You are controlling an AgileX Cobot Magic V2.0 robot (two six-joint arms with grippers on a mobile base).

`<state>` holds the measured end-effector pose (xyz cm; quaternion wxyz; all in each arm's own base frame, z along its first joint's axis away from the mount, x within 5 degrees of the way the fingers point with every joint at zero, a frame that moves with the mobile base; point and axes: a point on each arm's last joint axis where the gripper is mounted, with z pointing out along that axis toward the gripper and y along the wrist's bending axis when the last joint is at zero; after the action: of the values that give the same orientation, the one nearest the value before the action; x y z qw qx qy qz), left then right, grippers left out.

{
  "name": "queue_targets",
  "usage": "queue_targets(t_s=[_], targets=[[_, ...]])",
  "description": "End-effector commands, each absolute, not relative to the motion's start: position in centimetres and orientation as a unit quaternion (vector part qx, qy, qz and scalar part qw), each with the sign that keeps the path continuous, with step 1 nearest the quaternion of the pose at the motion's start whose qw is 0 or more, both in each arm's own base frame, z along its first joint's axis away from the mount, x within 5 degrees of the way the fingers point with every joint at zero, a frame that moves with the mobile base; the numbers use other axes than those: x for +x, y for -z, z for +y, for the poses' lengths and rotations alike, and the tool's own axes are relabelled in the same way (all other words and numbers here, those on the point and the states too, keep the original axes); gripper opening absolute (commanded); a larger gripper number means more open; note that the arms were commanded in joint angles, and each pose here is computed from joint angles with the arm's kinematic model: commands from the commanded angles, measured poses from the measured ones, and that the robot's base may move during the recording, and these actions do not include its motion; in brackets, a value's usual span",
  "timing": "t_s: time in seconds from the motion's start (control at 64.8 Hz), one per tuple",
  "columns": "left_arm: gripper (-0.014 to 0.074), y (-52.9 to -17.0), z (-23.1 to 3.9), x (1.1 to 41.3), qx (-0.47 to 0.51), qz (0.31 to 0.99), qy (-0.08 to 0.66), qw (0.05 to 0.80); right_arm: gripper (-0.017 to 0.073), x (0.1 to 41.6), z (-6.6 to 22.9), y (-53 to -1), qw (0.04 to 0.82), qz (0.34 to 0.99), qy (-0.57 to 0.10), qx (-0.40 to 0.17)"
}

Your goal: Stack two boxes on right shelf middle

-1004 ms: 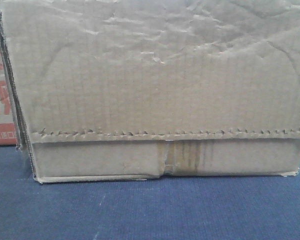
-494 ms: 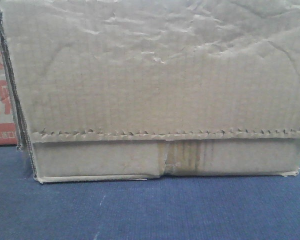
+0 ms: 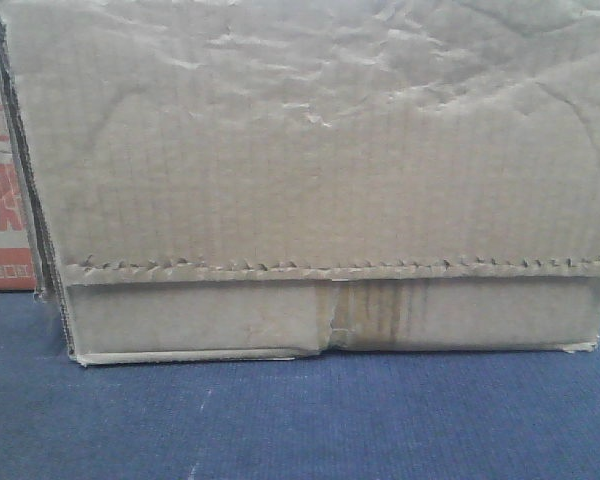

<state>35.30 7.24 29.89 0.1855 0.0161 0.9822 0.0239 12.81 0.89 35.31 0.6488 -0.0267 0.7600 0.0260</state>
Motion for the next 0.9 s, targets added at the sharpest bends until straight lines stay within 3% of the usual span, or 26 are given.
queue_targets(t_s=[0.0, 0.154, 0.479, 0.695, 0.88], targets=[[-0.0111, -30.6, 7.4, 35.2, 0.016, 0.980, -0.028, 0.198, 0.0558, 12.9, 0.9, -35.6, 0.654, 0.756, -0.025, -0.029], [-0.0111, -33.0, 7.2, 34.5, 0.005, 0.974, -0.031, 0.224, 0.0558, 12.9, 0.9, -35.6, 0.654, 0.756, -0.025, -0.029], [-0.0111, -45.0, 6.3, 31.0, -0.042, 0.914, -0.039, 0.401, 0.0558, 12.8, 0.9, -35.5, 0.651, 0.758, -0.025, -0.030], [-0.0111, -52.5, 3.9, 27.5, -0.031, 0.850, 0.043, 0.524, 0.0558, 12.8, 0.9, -35.4, 0.648, 0.761, -0.026, -0.030], [-0.0111, -54.4, -0.2, 26.5, 0.021, 0.825, 0.138, 0.547, 0.0558, 12.8, 0.9, -35.4, 0.648, 0.761, -0.026, -0.030]])
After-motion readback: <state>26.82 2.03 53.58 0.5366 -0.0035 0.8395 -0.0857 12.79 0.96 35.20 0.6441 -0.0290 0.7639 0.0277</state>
